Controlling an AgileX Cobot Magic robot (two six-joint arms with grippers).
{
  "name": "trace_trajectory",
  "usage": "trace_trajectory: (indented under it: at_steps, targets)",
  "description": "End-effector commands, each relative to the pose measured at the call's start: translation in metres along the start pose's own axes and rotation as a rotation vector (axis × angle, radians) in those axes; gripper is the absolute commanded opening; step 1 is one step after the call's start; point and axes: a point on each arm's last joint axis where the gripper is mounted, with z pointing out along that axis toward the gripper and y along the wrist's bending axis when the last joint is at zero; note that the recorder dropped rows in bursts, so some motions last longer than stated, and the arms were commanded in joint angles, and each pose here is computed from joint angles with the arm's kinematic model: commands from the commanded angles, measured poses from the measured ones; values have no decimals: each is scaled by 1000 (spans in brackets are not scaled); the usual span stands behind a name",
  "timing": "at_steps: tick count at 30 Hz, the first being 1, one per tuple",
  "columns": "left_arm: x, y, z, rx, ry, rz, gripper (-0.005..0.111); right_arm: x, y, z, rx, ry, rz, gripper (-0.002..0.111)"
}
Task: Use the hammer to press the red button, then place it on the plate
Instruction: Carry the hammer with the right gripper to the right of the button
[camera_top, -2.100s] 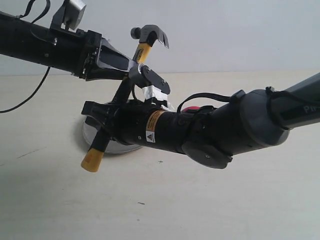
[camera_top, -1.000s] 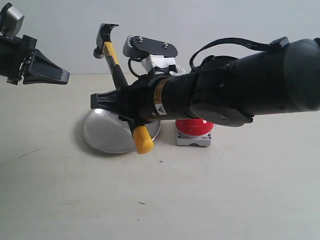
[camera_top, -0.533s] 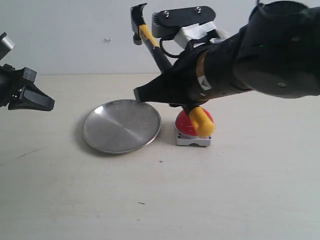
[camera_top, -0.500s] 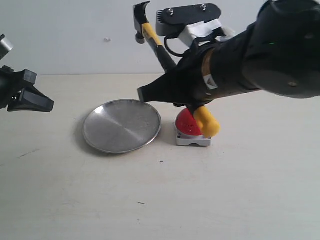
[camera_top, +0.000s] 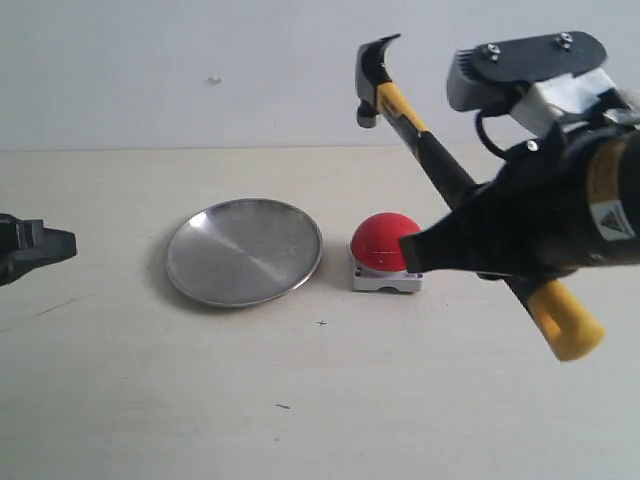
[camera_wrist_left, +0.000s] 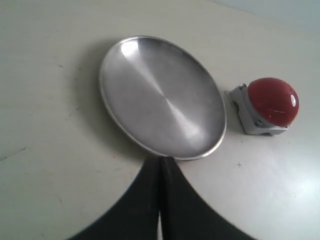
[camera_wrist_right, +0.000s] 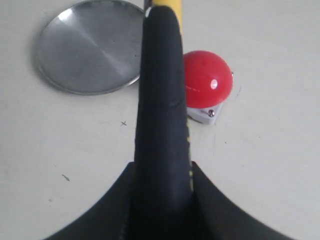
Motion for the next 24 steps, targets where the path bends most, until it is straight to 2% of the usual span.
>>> trace_trajectory:
  at_steps: [1,6,11,14,18,24]
  targets:
    - [13,-15,-16,38,-39,33,0,14,-12,-23,-38,-134,42,0]
    - [27,-34,-32,142,-72,110,0,41,-20,-26,-66,-117,78,0]
    - [47,-39,-44,136,-79,184,0,63,-20,-14,-95,-87,66,0]
    - [56,-40,-51,125,-96,196,0,67,-18,-11,-130,-104,74,0]
    - [68,-47,-61,135,-124,219,0,69,-20,-11,-112,-88,72,0]
    - [95,-63,-76,239,-170,253,0,71,-21,1,-58,-43,2,0]
